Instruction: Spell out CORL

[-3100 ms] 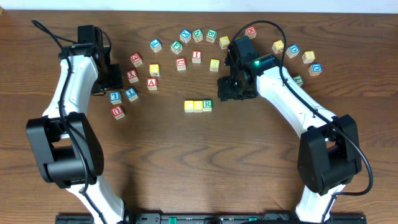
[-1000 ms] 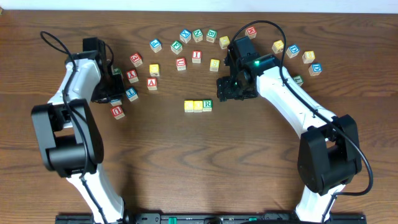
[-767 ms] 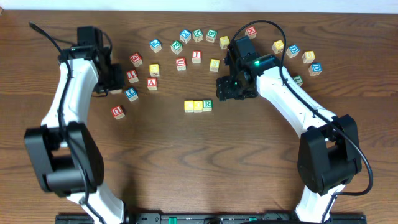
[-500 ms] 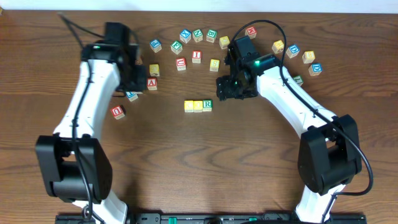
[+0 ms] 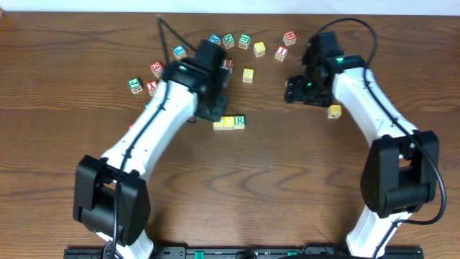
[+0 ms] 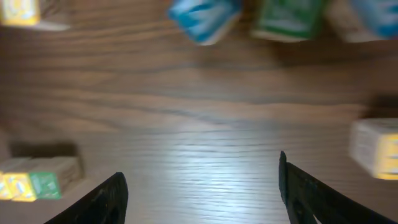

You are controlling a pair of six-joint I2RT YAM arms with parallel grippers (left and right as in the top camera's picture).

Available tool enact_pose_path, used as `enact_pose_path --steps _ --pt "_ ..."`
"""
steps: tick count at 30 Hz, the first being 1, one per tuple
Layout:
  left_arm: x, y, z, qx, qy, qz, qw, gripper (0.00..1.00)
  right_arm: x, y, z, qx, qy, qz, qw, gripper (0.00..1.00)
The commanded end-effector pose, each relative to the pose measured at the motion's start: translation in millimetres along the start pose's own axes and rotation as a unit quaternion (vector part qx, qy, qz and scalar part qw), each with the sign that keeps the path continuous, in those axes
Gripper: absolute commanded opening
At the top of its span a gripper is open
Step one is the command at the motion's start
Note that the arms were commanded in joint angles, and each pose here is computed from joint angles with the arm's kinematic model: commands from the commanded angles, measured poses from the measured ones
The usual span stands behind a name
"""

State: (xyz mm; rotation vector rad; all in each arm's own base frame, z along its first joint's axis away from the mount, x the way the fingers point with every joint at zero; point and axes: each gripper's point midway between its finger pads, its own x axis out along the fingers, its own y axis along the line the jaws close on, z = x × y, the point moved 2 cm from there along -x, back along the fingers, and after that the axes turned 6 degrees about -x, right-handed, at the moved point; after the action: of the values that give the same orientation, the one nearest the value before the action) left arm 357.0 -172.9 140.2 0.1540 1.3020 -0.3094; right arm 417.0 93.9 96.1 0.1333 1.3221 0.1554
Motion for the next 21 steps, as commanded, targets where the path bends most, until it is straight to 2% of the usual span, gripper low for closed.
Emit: enact_pose_path --steps 1,9,15,21 --pt "0.1 -33.1 3.6 0.046 -0.016 -0.018 0.999 0.27 -13.6 -25.6 9.1 0.023 -0.013 0.005 1.000 0.74" --pt "24.6 -96.5 8.0 0.113 -0.046 -0.046 0.991 0.27 -19.3 -39.9 1.6 0.008 0.006 0.051 0.999 0.76" --pt "66.6 -124.6 -6.4 0.146 -0.013 -0.048 0.988 0.27 -19.3 -39.3 -3.4 -0.007 0.017 0.051 0.999 0.77" --pt "96.0 -132.0 -21.8 0.158 0.022 -0.042 0.986 0.27 -19.4 -39.4 -6.6 -0.005 0.024 0.051 0.998 0.77"
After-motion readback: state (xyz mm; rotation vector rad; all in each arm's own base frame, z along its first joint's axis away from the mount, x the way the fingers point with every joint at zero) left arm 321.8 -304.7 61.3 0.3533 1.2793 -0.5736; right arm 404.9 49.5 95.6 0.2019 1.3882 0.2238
